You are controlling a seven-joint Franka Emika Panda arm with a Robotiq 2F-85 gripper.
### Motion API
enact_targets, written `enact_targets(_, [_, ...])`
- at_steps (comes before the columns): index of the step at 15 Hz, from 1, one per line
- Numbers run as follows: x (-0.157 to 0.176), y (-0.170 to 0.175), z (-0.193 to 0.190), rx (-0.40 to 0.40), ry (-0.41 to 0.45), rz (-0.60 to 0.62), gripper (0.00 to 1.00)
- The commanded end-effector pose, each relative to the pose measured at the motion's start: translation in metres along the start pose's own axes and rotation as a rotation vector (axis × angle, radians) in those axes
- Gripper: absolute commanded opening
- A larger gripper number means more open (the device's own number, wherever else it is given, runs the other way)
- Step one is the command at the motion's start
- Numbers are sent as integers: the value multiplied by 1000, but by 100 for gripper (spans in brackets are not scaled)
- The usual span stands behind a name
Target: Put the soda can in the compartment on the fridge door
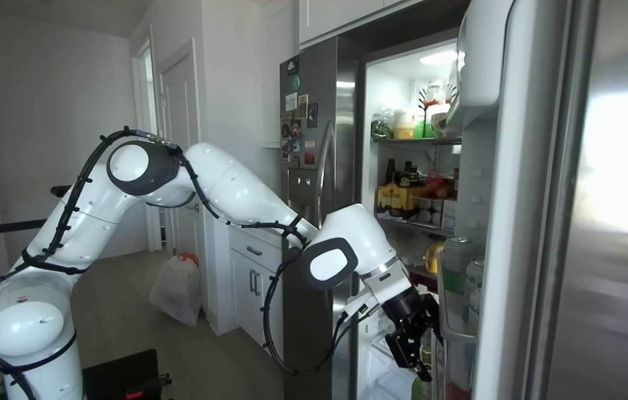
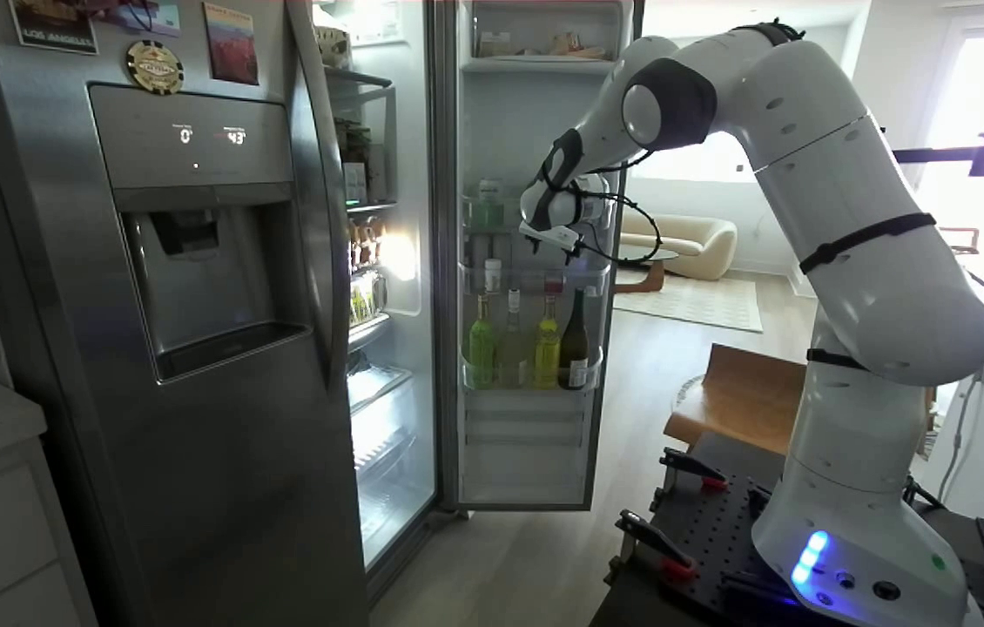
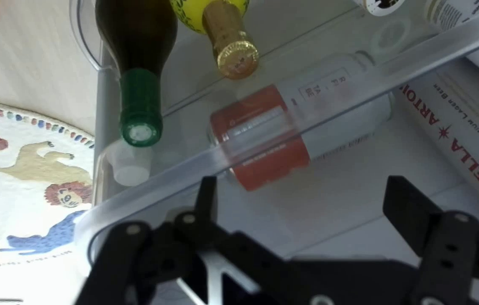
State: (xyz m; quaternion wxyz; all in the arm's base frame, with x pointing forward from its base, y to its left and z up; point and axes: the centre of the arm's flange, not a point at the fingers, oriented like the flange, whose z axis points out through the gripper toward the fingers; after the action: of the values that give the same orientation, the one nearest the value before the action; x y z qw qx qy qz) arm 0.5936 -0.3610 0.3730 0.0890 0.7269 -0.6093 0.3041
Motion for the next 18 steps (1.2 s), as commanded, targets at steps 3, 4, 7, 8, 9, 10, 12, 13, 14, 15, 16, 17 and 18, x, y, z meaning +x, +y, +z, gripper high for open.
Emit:
enact_targets(3, [13,-10,-15,23,-2,38,100])
enact_targets(4, [13,-9,-16,27,-4,35,100])
enact_targets(7, [9,-2,-30,48,-2,8,100])
enact_targets(8, [8,2,-36,55,0,-5,100])
enact_targets(9, [4,8,-45,68,5,-26,100])
enact_targets(10, [-1,14,-54,85,7,-45,100])
enact_targets(12, [-6,28,-80,139,21,-87,100])
enact_targets(13, [-9,39,-94,168,26,-112,100])
enact_targets(14, [-11,47,-105,195,31,-133,100])
enact_targets(15, [-14,57,-119,218,30,-158,100])
enact_targets(16, [-16,66,-131,239,30,-179,100])
enact_targets(17, [-19,75,-142,258,22,-204,100])
enact_targets(18, [-23,84,-152,277,13,-225,100])
